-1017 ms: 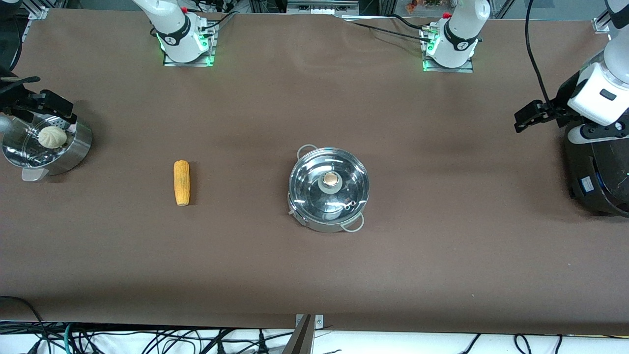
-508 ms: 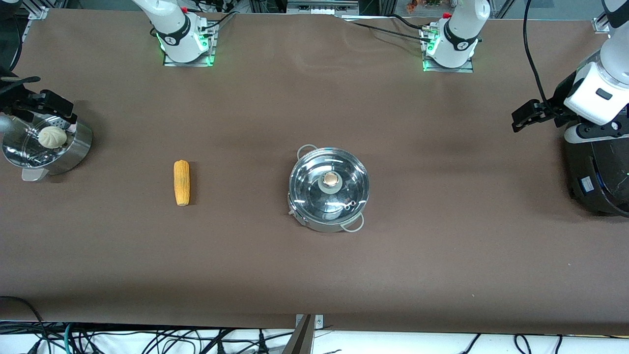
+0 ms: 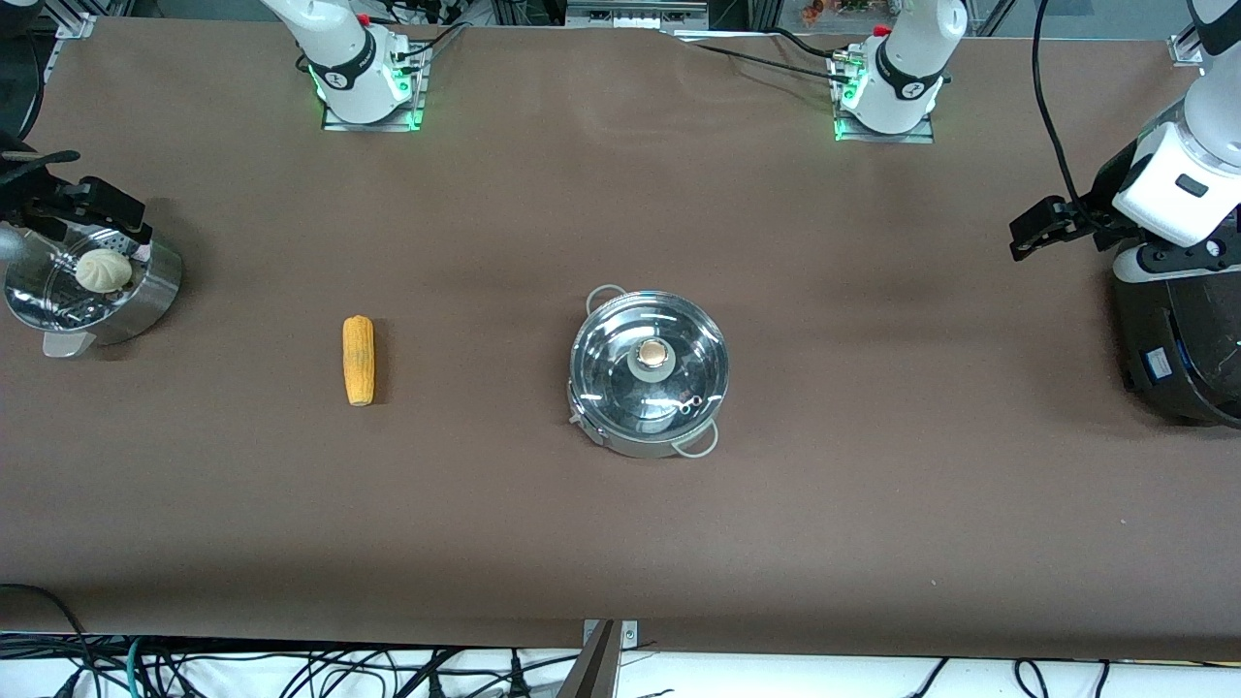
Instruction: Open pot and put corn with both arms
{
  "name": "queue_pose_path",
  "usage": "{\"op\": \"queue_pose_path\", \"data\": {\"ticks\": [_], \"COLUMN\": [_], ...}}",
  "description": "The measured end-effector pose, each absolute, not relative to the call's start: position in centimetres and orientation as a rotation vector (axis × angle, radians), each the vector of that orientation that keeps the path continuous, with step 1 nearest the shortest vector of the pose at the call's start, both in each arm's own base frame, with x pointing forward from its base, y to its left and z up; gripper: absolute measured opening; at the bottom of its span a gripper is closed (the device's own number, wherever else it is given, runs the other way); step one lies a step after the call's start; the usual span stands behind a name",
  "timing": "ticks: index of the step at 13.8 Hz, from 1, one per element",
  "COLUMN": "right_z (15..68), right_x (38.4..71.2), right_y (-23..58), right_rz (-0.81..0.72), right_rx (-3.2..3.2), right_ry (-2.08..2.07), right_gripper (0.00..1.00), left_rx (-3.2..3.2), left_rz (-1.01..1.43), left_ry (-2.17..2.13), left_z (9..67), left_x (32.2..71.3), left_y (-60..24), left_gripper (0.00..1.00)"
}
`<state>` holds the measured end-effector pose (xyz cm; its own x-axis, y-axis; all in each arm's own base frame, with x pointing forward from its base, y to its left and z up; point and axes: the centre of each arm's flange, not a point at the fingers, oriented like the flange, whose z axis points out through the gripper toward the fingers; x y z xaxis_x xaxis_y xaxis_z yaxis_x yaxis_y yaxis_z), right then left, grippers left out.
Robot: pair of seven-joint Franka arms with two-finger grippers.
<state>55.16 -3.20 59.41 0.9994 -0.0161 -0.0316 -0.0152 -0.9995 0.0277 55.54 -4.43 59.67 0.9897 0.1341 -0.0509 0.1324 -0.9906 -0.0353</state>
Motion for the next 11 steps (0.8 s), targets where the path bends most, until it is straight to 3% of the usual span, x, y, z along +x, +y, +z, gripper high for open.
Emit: {"op": "queue_pose_path", "data": {"ticks": [4, 11], "right_z": [57.2, 43.3], "right_x": [55.1, 58.4], "right_y": [-2.4, 1.9], "right_rz": [-0.121, -0.261], "right_rx": [3.114, 3.116], "right_ry": [-0.009, -0.011], "right_gripper": [1.00, 1.00], "left_rx": [-3.102, -3.105], "left_rz": [0.083, 0.093], "left_ry": [-0.208, -0.179], "left_z": [59.7, 59.3], "left_x": [55.5, 55.7], "left_y": [-4.4, -5.4], "left_gripper": [1.00, 1.00]}}
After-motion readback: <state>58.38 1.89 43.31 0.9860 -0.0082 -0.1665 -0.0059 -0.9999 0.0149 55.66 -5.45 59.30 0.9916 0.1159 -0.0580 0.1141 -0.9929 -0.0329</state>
